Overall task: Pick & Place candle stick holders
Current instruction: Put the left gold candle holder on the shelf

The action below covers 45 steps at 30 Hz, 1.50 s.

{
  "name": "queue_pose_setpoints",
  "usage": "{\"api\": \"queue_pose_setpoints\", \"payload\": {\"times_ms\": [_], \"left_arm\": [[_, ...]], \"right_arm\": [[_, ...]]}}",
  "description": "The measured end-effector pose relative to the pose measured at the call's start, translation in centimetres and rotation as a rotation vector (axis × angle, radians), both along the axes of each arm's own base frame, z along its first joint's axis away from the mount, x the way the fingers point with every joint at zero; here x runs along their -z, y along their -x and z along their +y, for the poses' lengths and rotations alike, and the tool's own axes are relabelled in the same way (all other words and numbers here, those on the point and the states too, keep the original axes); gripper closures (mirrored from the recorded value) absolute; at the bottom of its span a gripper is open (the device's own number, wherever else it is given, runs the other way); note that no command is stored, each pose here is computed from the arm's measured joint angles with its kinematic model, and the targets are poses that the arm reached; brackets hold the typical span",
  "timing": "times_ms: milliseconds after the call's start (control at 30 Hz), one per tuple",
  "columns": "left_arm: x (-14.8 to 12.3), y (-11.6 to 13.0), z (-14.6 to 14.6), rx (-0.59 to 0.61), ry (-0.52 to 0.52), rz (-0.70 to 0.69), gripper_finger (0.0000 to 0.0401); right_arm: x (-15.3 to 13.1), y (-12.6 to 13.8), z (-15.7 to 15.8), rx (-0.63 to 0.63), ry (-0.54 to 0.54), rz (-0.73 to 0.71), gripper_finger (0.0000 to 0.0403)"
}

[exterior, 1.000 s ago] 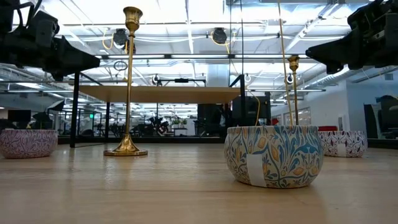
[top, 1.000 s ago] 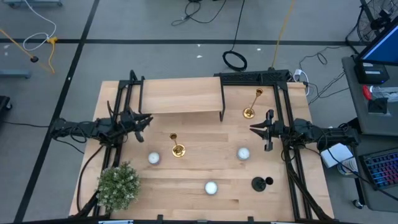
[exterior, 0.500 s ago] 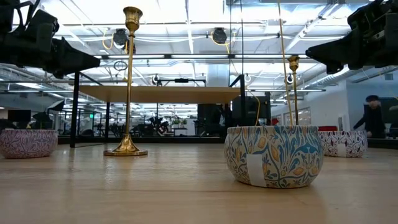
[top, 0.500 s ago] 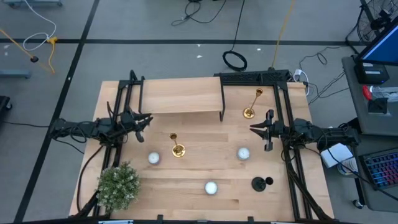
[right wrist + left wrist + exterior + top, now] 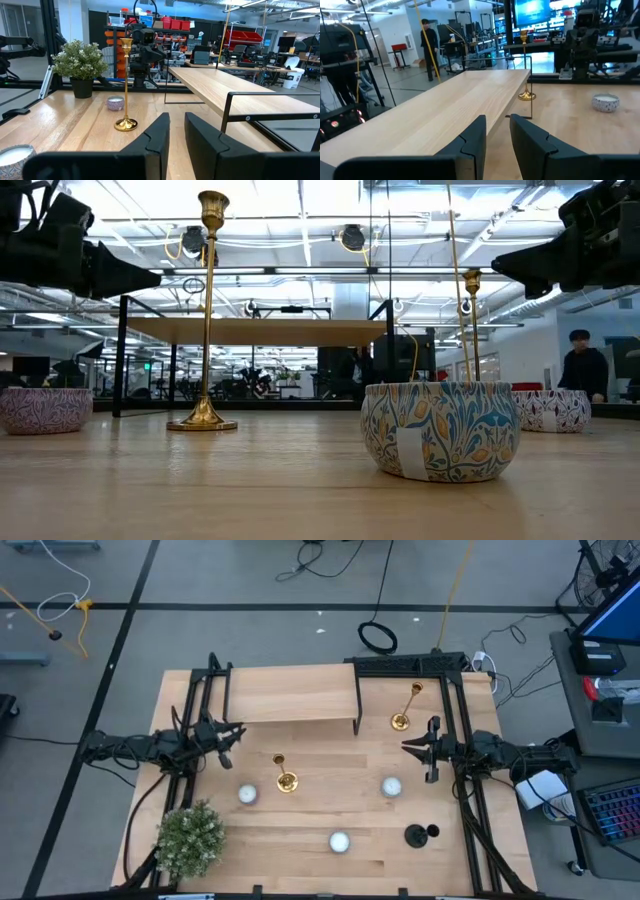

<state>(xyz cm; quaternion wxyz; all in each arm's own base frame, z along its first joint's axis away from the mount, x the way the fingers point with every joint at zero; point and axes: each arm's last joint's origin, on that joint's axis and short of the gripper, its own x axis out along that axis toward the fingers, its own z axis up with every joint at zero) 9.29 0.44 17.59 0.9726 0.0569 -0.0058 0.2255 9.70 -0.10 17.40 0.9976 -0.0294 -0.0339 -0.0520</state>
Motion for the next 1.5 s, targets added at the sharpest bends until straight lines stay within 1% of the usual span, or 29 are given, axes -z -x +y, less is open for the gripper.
{"api": "queue_pose_setpoints", "payload": {"times_ms": [133, 267, 333, 467, 567, 633, 667, 733, 833, 867, 933, 1000, 1067, 1100, 1233, 1300, 1400, 1500], "left_arm": [[0.0, 0.0, 0.0, 0.002, 0.053, -0.026, 0.0308], [0.0, 0.0, 0.0, 0.007, 0.161, -0.078, 0.0308], [0.0, 0.0, 0.0, 0.021, 0.183, -0.086, 0.0308], [0.1, -0.1, -0.3, 0.124, 0.182, -0.07, 0.0308], [0.1, -0.2, -0.5, 0.195, 0.208, -0.071, 0.0308], [0.1, -0.2, -0.6, 0.221, 0.225, -0.074, 0.0308], [0.1, -0.2, -0.6, 0.229, 0.224, -0.072, 0.0308], [0.1, -0.2, -0.6, 0.236, 0.22, -0.071, 0.0308], [0.0, -0.2, -0.7, 0.248, 0.213, -0.08, 0.0308], [-0.1, -0.2, -0.7, 0.25, 0.21, -0.085, 0.0308], [-0.1, -0.2, -0.7, 0.255, 0.203, -0.082, 0.0305], [-0.1, -0.3, -0.7, 0.267, 0.201, -0.076, 0.0292], [-0.2, -0.4, -0.7, 0.274, 0.193, -0.08, 0.027], [-0.2, -0.4, -0.8, 0.274, 0.182, -0.08, 0.0258], [-0.4, -0.7, -0.8, 0.273, 0.138, -0.081, 0.0211], [-0.4, -0.8, -0.8, 0.273, 0.136, -0.078, 0.0194], [-0.5, -1.1, -0.9, 0.279, 0.145, -0.08, 0.0179], [-0.8, -1.4, -1.0, 0.31, 0.143, -0.105, 0.0177]], "right_arm": [[0.0, 0.0, 0.0, 0.0, 0.0, 0.0, 0.0348], [0.0, 0.0, 0.0, 0.0, 0.0, 0.0, 0.0348], [0.0, 0.0, 0.0, 0.0, 0.0, 0.0, 0.0348], [0.0, 0.0, 0.0, 0.0, 0.0, 0.0, 0.0348], [0.0, 0.0, 0.0, 0.0, 0.0, -0.001, 0.0348], [-0.1, 0.0, 0.0, 0.0, 0.0, -0.009, 0.0348], [-0.1, 0.0, 0.0, -0.002, -0.014, -0.016, 0.0348], [-0.2, 0.0, 0.0, -0.009, -0.087, -0.029, 0.0348], [-0.2, 0.0, 0.0, -0.025, -0.274, -0.053, 0.0348], [-0.2, 0.0, 0.0, -0.028, -0.321, -0.057, 0.0348], [-0.3, 0.0, 0.0, -0.033, -0.378, -0.069, 0.0348], [-0.3, 0.0, 0.0, -0.035, -0.391, -0.071, 0.0348], [-0.4, 0.0, 0.0, -0.036, -0.377, -0.082, 0.0348], [-0.6, 0.1, 0.0, -0.034, -0.353, -0.096, 0.0348], [-1.3, 0.2, -0.2, 0.022, -0.195, -0.16, 0.0348], [-1.6, 0.3, -0.2, 0.03, -0.165, -0.19, 0.0348], [-1.8, 0.3, -0.2, 0.036, -0.108, -0.208, 0.0348], [-1.8, 0.3, -0.2, 0.041, -0.074, -0.203, 0.0348]]}}
